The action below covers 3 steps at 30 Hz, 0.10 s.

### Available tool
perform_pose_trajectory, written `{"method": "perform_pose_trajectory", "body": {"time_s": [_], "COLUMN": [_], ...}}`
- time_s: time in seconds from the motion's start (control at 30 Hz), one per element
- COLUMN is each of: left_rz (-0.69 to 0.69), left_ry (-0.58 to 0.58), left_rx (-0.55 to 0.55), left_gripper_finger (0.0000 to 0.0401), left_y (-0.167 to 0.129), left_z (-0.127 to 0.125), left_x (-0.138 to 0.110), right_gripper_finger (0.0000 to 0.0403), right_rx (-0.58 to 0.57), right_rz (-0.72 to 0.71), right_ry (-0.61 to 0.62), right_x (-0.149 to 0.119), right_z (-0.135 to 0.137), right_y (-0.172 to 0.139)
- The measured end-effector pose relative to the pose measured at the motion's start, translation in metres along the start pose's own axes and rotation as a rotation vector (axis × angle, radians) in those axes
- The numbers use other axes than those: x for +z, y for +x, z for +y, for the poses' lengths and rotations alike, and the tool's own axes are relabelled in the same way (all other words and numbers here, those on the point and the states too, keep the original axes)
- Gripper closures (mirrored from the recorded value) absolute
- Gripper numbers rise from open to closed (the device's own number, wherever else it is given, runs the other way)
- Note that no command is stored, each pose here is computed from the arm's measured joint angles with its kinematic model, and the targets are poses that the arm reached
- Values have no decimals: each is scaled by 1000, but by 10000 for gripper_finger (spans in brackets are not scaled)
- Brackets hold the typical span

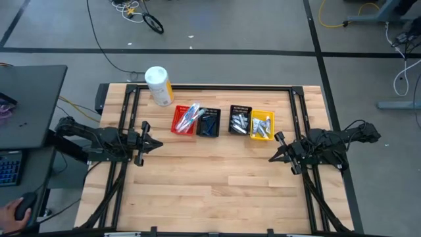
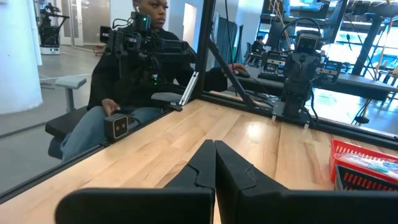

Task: Pick & Place Travel size toiletries
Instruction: Return to Home Position

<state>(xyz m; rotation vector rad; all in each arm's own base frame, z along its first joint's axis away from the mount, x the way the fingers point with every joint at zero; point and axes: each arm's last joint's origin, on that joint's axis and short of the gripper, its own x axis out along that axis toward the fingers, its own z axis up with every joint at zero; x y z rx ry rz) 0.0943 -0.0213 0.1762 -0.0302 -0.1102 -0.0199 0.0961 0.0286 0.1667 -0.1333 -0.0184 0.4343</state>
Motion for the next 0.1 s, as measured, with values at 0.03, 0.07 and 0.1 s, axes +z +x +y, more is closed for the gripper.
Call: {"method": "perform_pose_trajectory", "body": {"time_s": [0.03, 0.07, 0.1], "left_rz": [0, 0, 0], "left_ry": [0, 0, 0], "left_rx": [0, 0, 0], "left_gripper_finger": [379, 379, 379], "left_y": [0, 0, 0], "left_z": [0, 0, 0], "left_x": [0, 0, 0], "right_gripper_finger": [402, 402, 402], "right_rx": [0, 0, 0], "right_rz": [1, 0, 0], "right_ry": [0, 0, 0], "right_x": [0, 0, 0], "right_z": [0, 0, 0], "right_y": [0, 0, 0]}}
